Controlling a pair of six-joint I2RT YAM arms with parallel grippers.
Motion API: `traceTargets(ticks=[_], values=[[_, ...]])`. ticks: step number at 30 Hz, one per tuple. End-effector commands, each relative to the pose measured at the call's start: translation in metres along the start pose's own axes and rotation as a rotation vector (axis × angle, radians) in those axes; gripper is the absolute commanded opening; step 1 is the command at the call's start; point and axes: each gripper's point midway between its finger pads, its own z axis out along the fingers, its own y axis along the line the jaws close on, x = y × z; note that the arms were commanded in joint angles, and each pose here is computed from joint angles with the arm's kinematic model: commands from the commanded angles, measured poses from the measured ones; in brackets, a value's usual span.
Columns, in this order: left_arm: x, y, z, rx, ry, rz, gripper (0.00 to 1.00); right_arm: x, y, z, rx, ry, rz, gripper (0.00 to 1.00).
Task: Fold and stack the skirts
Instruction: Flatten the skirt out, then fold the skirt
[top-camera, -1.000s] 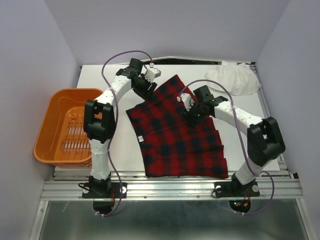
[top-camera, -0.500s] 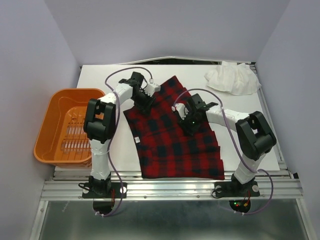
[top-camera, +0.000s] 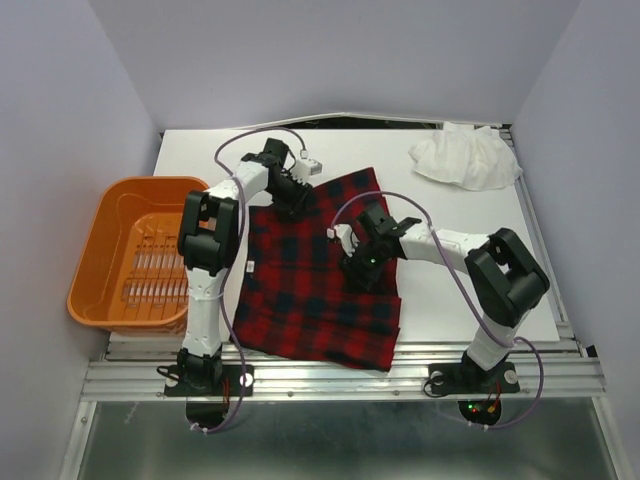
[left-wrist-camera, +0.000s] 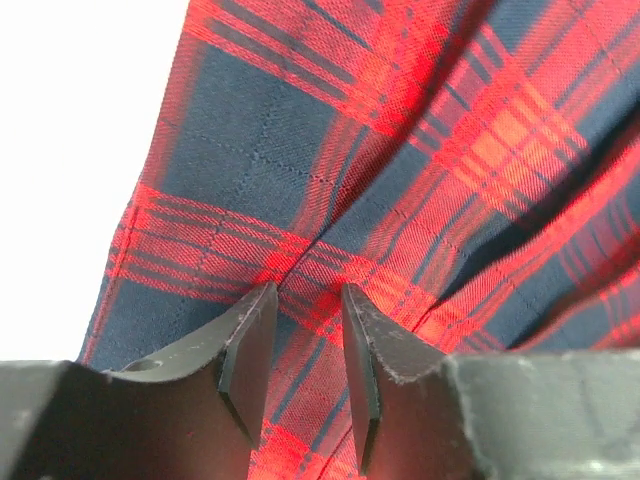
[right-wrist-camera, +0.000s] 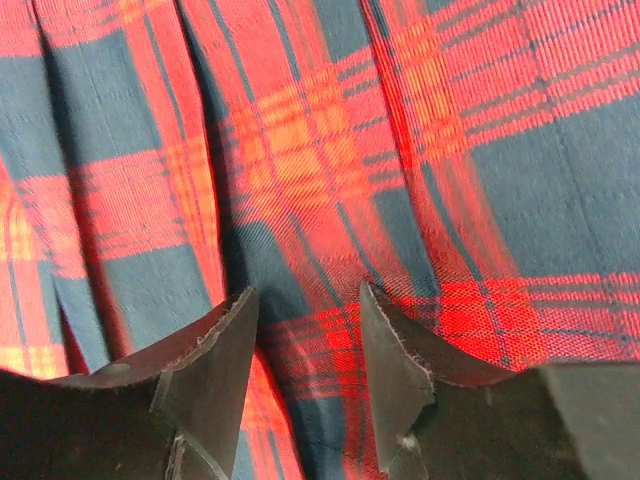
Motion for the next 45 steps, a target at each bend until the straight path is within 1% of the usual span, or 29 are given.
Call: traceTargets(ticks=[1,3,4,5,7,8,9,11,12,13,14,15,16,18,19,20,23,24,26,27,30,32,36,39,41,42,43,44,45], values=[[0.052,-0.035,-0.007,0.103,0.111,-0.019,0.43,0.053,0.024,-0.006,-0.067,0.145,0.04,0.5],[0.048,-0.044,-0.021,0.124,0.085,0.025,0.43,0.042,0.03,-0.016,-0.083,0.12,0.007,0.53],[0.045,-0.045,-0.026,0.127,0.071,0.042,0.45,0.035,0.026,-0.02,-0.063,0.111,-0.011,0.54],[0.038,-0.048,-0.035,0.131,0.05,0.073,0.5,0.016,0.014,-0.027,0.003,0.082,-0.048,0.59],[0.018,-0.046,-0.051,0.132,-0.013,0.092,0.54,-0.009,-0.004,-0.042,0.072,0.025,-0.095,0.64],[0.008,-0.047,-0.057,0.133,-0.038,0.103,0.56,-0.023,-0.011,-0.05,0.095,-0.01,-0.113,0.73],[-0.007,-0.049,-0.069,0.142,-0.08,0.128,0.6,-0.052,-0.02,-0.064,0.121,-0.08,-0.138,0.78],[-0.023,-0.046,-0.081,0.122,-0.117,0.167,0.61,-0.077,-0.045,-0.083,0.187,-0.138,-0.149,0.84],[-0.029,-0.044,-0.085,0.109,-0.129,0.181,0.62,-0.105,-0.057,-0.099,0.234,-0.197,-0.18,0.87],[-0.032,-0.042,-0.087,0.094,-0.135,0.191,0.62,-0.111,-0.072,-0.098,0.256,-0.195,-0.187,0.88],[-0.035,-0.037,-0.09,0.069,-0.139,0.198,0.62,-0.118,-0.09,-0.108,0.298,-0.211,-0.178,0.89],[-0.041,-0.035,-0.093,0.057,-0.152,0.207,0.62,-0.137,-0.106,-0.114,0.331,-0.244,-0.2,0.89],[-0.043,-0.033,-0.095,0.049,-0.158,0.212,0.62,-0.144,-0.118,-0.119,0.357,-0.26,-0.212,0.89],[-0.044,-0.025,-0.098,0.032,-0.164,0.201,0.62,-0.155,-0.14,-0.125,0.41,-0.275,-0.257,0.9],[-0.044,-0.023,-0.099,0.028,-0.169,0.19,0.61,-0.168,-0.152,-0.132,0.442,-0.299,-0.316,0.91],[-0.044,-0.017,-0.098,0.022,-0.176,0.177,0.61,-0.17,-0.159,-0.124,0.439,-0.297,-0.334,0.91],[-0.042,-0.009,-0.095,0.021,-0.17,0.151,0.6,-0.194,-0.179,-0.128,0.482,-0.34,-0.415,0.95],[-0.043,-0.005,-0.097,0.016,-0.175,0.146,0.6,-0.194,-0.189,-0.112,0.465,-0.326,-0.422,0.95],[-0.044,-0.003,-0.099,0.016,-0.185,0.132,0.59,-0.207,-0.2,-0.113,0.474,-0.355,-0.428,0.97],[-0.041,-0.001,-0.098,0.015,-0.183,0.12,0.59,-0.204,-0.213,-0.101,0.467,-0.357,-0.41,0.98],[-0.032,0.002,-0.097,0.003,-0.184,0.098,0.59,-0.211,-0.225,-0.09,0.463,-0.401,-0.421,1.0],[-0.028,0.004,-0.099,-0.006,-0.187,0.093,0.59,-0.202,-0.237,-0.077,0.46,-0.392,-0.407,1.0],[-0.016,0.017,-0.098,-0.04,-0.159,0.071,0.61,-0.179,-0.241,-0.048,0.411,-0.343,-0.407,1.0],[-0.009,0.035,-0.102,-0.085,-0.131,0.057,0.65,-0.149,-0.237,-0.024,0.346,-0.267,-0.391,1.0],[-0.004,0.043,-0.103,-0.09,-0.104,0.076,0.67,-0.135,-0.233,-0.014,0.302,-0.228,-0.377,1.0],[0.007,0.05,-0.101,-0.092,-0.063,0.061,0.69,-0.125,-0.23,-0.004,0.264,-0.204,-0.366,0.98],[0.007,0.054,-0.102,-0.105,-0.057,0.068,0.7,-0.11,-0.223,0.002,0.217,-0.16,-0.341,0.95],[0.014,0.059,-0.1,-0.109,-0.031,0.073,0.71,-0.104,-0.221,0.01,0.182,-0.142,-0.342,0.89],[0.015,0.061,-0.099,-0.111,-0.024,0.084,0.71,-0.097,-0.218,0.014,0.155,-0.121,-0.326,0.86]])
